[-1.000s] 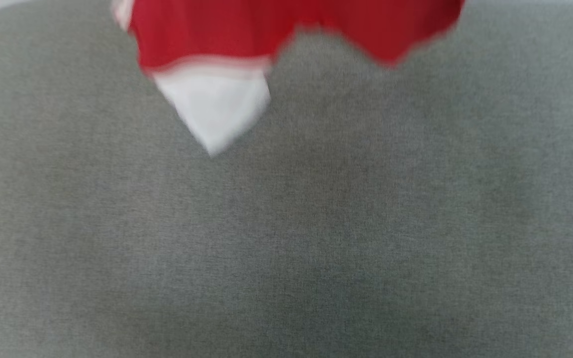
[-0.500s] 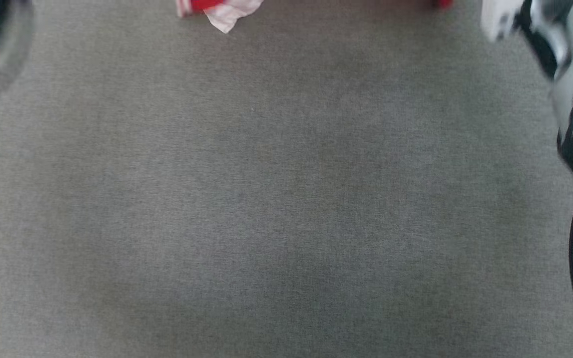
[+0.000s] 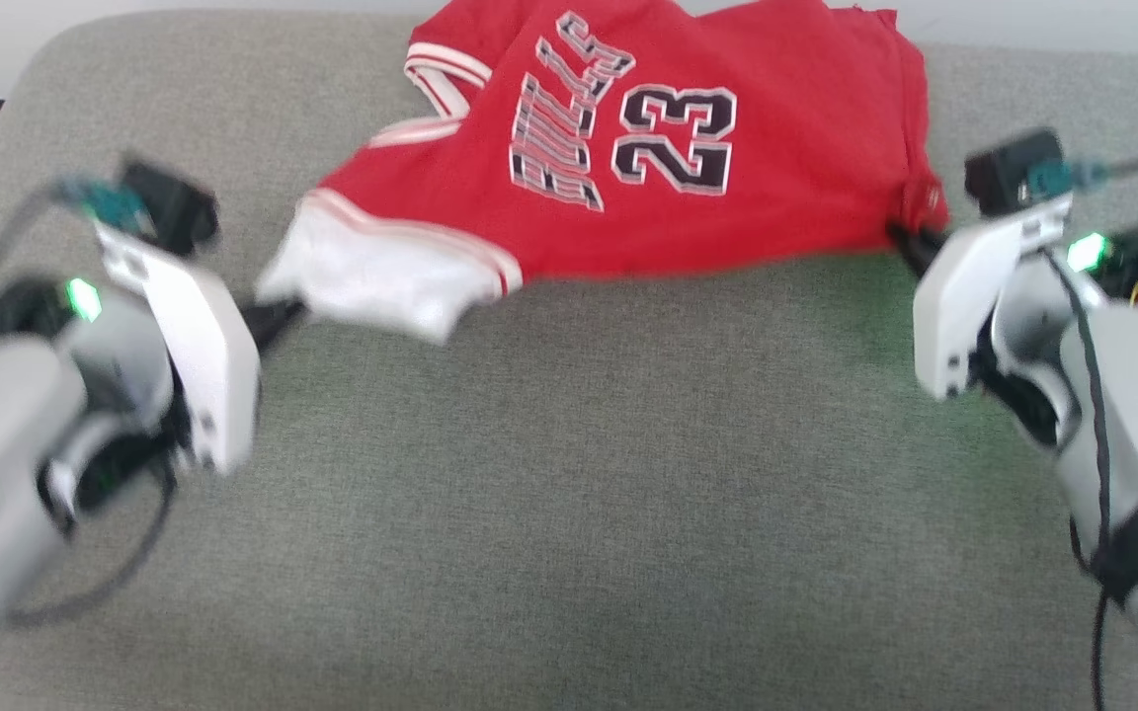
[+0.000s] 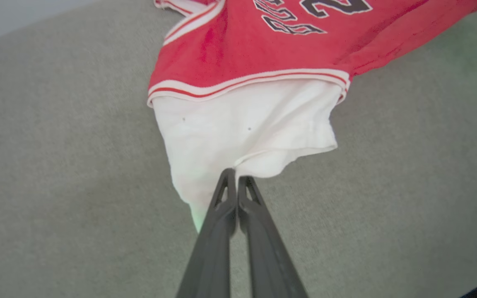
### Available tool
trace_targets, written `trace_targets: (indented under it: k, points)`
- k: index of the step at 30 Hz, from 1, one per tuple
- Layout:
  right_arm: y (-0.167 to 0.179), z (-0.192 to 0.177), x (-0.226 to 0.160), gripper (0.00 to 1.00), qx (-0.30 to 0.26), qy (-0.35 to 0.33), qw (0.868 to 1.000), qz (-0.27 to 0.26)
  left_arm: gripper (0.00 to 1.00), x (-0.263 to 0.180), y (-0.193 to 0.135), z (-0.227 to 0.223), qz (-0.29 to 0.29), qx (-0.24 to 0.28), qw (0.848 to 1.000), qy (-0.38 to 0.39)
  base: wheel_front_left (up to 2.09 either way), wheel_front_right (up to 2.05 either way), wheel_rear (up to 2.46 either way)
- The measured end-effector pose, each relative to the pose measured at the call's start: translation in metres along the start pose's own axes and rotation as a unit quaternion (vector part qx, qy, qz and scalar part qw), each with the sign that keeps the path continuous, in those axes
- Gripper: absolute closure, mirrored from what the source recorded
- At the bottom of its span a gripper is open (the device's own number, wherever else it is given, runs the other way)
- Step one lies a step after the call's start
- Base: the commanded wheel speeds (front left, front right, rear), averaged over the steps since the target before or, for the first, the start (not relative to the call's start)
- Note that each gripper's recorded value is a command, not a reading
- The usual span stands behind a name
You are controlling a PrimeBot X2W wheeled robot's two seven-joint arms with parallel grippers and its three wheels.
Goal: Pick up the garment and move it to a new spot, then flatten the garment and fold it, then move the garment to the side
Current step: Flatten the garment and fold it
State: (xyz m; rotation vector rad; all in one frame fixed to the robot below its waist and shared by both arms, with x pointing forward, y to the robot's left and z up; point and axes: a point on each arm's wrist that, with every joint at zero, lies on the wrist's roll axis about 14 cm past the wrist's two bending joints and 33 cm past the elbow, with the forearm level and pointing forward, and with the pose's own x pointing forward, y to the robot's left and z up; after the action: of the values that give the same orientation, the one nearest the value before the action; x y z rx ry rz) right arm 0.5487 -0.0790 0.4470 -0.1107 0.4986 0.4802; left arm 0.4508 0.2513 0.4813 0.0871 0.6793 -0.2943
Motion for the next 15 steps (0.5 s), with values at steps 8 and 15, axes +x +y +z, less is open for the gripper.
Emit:
trace_targets:
  k: [8, 15]
  points:
    - [0.014, -0.054, -0.04, 1.0, 0.007, 0.056, 0.998, 0.03, 1.0, -0.042, -0.055, -0.082, -0.025, -0.061, 0.992, 0.11, 0.0, 0.0, 0.0]
    - [0.025, -0.099, -0.087, 1.0, 0.002, 0.123, 0.991, 0.056, 1.0, -0.079, -0.09, -0.128, -0.036, -0.105, 0.978, 0.178, 0.0, 0.0, 0.0]
